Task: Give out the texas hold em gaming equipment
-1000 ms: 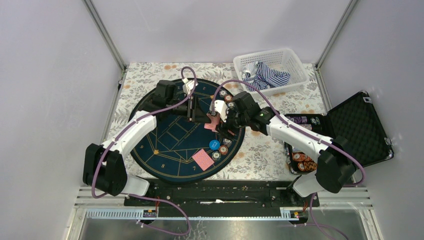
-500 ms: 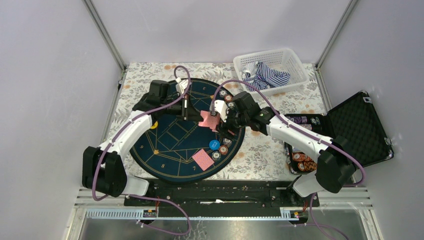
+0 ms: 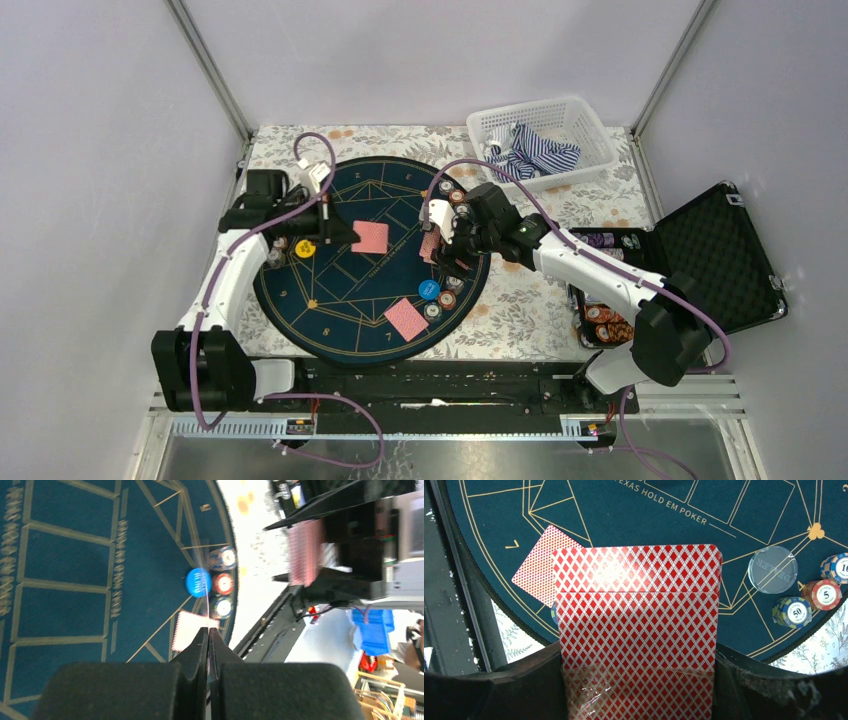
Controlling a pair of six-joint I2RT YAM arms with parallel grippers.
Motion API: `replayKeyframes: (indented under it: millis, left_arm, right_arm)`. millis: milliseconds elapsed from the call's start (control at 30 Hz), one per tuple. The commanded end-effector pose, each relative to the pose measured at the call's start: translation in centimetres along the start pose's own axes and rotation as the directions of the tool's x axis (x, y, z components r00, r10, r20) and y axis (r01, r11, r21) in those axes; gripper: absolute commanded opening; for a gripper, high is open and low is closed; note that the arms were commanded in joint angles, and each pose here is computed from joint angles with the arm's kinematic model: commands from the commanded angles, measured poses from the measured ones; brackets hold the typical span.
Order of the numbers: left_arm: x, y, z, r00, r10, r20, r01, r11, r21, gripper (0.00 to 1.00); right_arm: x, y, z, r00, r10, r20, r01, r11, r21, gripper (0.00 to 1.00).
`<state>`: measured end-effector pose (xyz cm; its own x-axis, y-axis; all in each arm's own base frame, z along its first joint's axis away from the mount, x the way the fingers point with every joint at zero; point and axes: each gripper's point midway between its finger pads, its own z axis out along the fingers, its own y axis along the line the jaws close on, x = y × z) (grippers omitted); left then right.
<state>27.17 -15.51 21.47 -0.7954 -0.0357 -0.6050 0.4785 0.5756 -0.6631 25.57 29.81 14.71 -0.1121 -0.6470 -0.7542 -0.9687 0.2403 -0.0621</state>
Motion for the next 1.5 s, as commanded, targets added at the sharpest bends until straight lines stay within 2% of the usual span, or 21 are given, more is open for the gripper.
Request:
replayKeyframes:
  millis: [0,300,567,700,1033,1467]
  left_arm:
    - [2.1,3.1,-3.1,0.997,0.018,-0.078,-0.024,0.997,-0.078,0.0]
    - [5.0,9.0,-9.4,0.993,-0.01,-0.114,-0.016,0.976,-0.219,0.0]
    - [8.7,12.8,-13.0,0.976,0.008,-0.219,-0.059,0.972,-0.229,0.0]
    - [10.9,15.3,-13.3,0.967,-0.017,-0.253,-0.056,0.959,-0.278,0.0]
    - [10.9,21.5,-14.2,0.976,-0.094,-0.196,0.019,0.935,-0.355,0.03]
    - [10.9,26.7,-14.2,0.979,-0.134,-0.153,0.046,0.878,-0.477,0.21]
  right_arm:
    - [-2.5,-0.5,-0.5,0.996,-0.044,0.079,0.042,0.999,0.026,0.0]
    - [-2.4,-0.4,-0.4,0.996,-0.04,0.075,0.039,0.999,0.021,0.0]
    - [-2.3,-0.5,-0.3,0.996,-0.042,0.073,0.04,0.999,0.025,0.0]
    - [-2.2,-0.4,-0.2,0.997,-0.04,0.071,0.039,0.999,0.024,0.0]
    - [-2.0,-0.4,-0.3,0.997,-0.037,0.067,0.036,0.999,0.027,0.0]
    - [-1.9,-0.5,0.0,0.998,-0.034,0.058,0.033,0.999,0.023,0.0]
